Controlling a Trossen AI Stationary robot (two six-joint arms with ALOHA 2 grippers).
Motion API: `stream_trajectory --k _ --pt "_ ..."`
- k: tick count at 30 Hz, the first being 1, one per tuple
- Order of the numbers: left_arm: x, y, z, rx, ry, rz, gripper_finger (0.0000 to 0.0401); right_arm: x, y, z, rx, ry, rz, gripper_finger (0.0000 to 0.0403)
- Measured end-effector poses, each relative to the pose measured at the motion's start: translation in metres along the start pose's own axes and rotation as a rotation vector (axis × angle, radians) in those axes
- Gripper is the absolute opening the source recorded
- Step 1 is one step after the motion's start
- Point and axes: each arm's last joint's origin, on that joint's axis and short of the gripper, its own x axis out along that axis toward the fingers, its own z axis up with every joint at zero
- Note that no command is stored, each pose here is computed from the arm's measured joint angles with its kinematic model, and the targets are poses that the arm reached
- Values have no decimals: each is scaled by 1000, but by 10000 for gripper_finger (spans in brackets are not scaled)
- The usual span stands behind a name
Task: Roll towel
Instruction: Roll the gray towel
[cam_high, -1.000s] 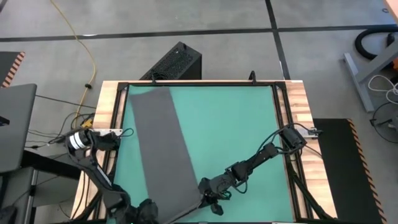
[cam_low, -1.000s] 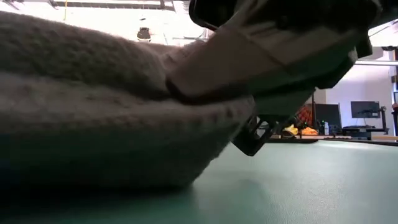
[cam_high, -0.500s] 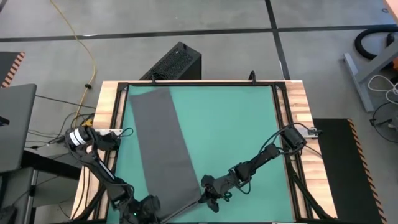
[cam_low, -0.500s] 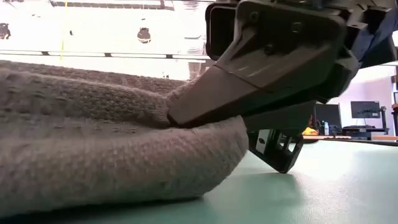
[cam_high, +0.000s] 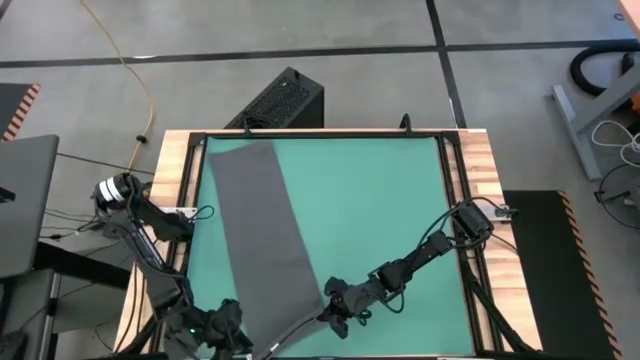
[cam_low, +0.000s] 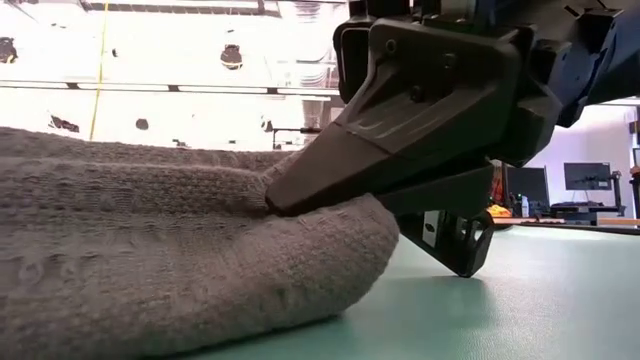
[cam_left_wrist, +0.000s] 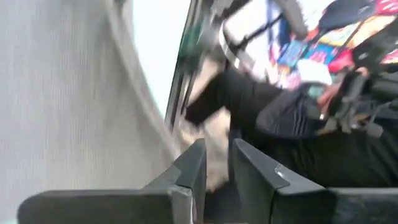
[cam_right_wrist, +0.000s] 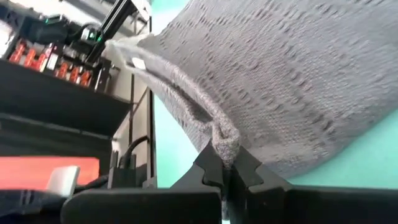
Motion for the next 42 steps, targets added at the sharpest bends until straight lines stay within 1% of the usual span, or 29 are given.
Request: stream_trajectory --k 2,4,7,9,11,13,16,17,19,21,26,32,37,42 --pt "3 -3 5 85 -88 -10 56 0 -1 0 22 -24 -16 17" --pt "16 -1 9 145 -141 -10 46 0 -1 1 42 -41 -29 17" --pt "42 8 9 263 -165 19 28 0 -2 1 68 -52 -37 17" --pt "60 7 12 327 -175 45 16 0 -3 1 87 -59 -53 17" --pt "77 5 15 384 -164 82 5 0 -5 0 103 -52 -70 17" --pt "92 4 17 428 -121 131 2 0 -6 -1 117 -47 -81 17" --pt "104 1 20 477 -35 249 0 0 -7 -2 129 -41 -91 17" --pt "104 1 22 488 -4 304 0 0 -7 -2 134 -39 -92 17" --pt "103 1 24 491 36 406 0 0 -7 -3 136 -35 -94 17" --pt "102 1 24 496 71 455 0 0 -6 -4 138 -34 -93 17" --pt "102 3 22 487 110 439 0 0 -6 -5 138 -32 -96 17" --pt "107 11 18 479 67 397 0 0 -8 -5 136 -24 -110 17" --pt "114 34 14 455 76 453 0 0 -8 -5 131 -23 -112 18" --pt "115 46 16 442 88 479 0 0 -8 -5 131 -30 -117 20"
